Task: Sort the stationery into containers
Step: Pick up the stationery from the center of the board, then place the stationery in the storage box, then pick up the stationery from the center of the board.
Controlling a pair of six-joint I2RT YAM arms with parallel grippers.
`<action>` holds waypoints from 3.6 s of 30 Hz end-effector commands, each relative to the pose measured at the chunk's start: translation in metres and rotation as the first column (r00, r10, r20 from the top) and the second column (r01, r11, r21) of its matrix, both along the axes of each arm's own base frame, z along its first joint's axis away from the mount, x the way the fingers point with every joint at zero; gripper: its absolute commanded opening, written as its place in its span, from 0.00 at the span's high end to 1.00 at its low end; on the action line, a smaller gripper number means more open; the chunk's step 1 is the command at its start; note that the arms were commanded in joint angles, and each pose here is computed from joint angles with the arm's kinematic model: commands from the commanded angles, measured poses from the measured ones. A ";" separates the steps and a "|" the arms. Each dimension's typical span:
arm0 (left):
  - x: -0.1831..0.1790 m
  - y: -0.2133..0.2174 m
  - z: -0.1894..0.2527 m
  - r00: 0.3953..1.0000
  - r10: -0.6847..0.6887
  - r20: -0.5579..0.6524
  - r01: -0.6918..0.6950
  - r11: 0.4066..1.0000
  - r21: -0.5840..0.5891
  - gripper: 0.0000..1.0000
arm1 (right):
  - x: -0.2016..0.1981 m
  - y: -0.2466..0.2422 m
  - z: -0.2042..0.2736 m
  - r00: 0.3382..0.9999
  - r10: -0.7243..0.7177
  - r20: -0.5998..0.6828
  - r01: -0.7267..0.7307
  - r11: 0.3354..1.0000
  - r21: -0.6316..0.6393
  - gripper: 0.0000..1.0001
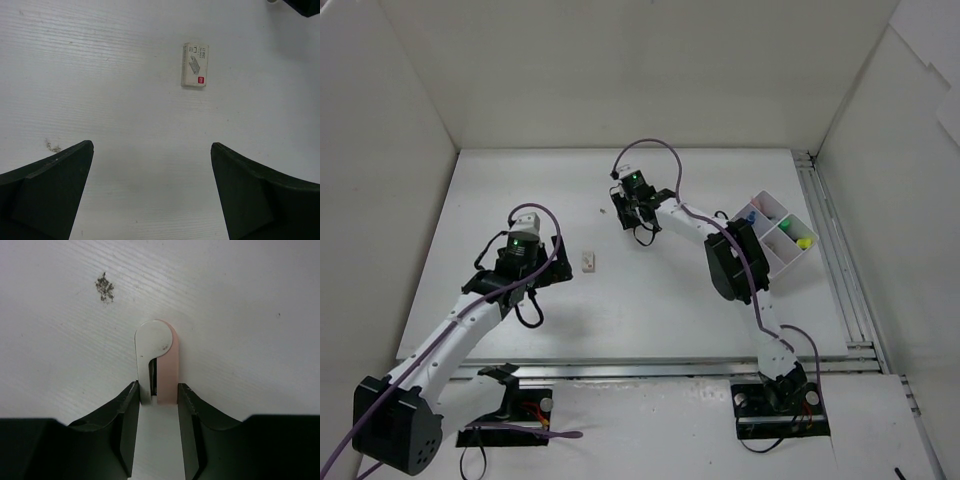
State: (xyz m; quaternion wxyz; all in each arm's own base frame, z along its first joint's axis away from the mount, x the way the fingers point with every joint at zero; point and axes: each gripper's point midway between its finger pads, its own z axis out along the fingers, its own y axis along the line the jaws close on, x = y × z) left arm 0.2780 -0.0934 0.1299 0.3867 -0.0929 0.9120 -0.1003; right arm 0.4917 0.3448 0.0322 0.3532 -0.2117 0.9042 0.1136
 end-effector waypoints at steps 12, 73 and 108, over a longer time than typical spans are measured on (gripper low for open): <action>0.022 -0.018 0.020 0.994 -0.073 0.079 0.076 0.996 -0.042 0.01 | -0.093 -0.104 0.154 0.932 -0.163 0.323 0.147 0.986 0.073 1.00; 0.091 -0.076 -0.036 0.968 -0.223 -0.114 0.227 0.973 0.030 0.00 | -0.179 -0.314 0.180 0.918 -0.210 0.336 0.311 0.908 -0.283 0.02; 0.031 -0.156 0.011 0.730 -0.668 0.144 0.651 0.744 0.148 0.95 | -0.210 -0.175 0.196 0.971 0.000 0.238 -0.096 0.913 0.395 0.02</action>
